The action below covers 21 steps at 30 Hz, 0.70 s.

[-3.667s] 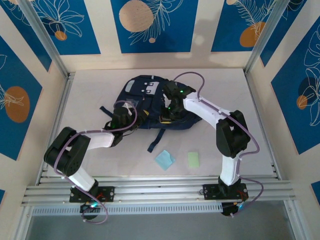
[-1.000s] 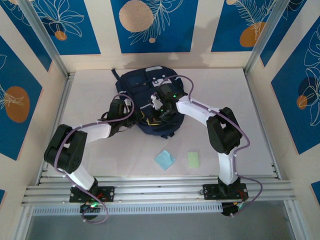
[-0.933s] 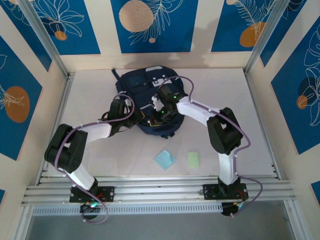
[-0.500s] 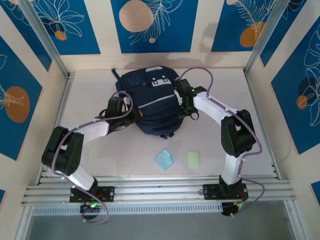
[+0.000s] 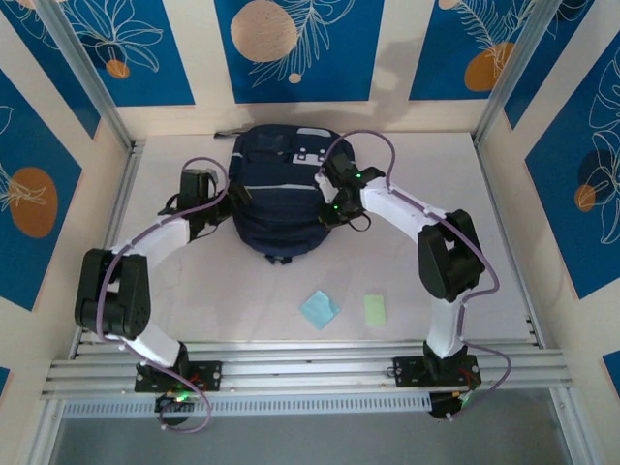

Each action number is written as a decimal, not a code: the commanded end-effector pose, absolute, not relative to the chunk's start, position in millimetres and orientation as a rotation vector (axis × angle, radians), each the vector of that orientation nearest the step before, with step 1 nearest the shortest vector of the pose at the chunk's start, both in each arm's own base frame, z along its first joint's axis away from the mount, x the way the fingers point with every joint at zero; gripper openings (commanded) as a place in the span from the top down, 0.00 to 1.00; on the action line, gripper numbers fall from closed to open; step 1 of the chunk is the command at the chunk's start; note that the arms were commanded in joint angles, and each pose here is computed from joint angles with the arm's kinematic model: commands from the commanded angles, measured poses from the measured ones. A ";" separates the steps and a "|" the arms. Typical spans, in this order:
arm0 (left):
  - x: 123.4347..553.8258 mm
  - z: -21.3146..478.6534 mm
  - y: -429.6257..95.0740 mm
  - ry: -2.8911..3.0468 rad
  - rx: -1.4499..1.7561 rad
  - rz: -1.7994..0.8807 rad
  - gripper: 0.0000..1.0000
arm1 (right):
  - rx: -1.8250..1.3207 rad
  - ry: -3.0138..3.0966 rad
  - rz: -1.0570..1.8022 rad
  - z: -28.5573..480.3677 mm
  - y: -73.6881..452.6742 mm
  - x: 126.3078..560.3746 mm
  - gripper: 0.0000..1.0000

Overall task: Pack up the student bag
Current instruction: Zip the student bag at the center of the table.

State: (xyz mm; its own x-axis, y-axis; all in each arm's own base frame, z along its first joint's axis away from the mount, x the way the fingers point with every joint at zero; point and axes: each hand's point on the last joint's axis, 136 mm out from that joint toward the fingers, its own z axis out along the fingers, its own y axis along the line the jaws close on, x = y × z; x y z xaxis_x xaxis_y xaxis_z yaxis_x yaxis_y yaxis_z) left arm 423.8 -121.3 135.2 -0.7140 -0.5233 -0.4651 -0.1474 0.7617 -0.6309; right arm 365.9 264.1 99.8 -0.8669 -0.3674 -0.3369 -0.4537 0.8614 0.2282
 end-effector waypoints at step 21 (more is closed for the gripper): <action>373.0 85.9 -100.8 2.238 -0.808 -0.704 0.27 | -0.751 2.640 1.053 128.6 378.0 331.7 1.00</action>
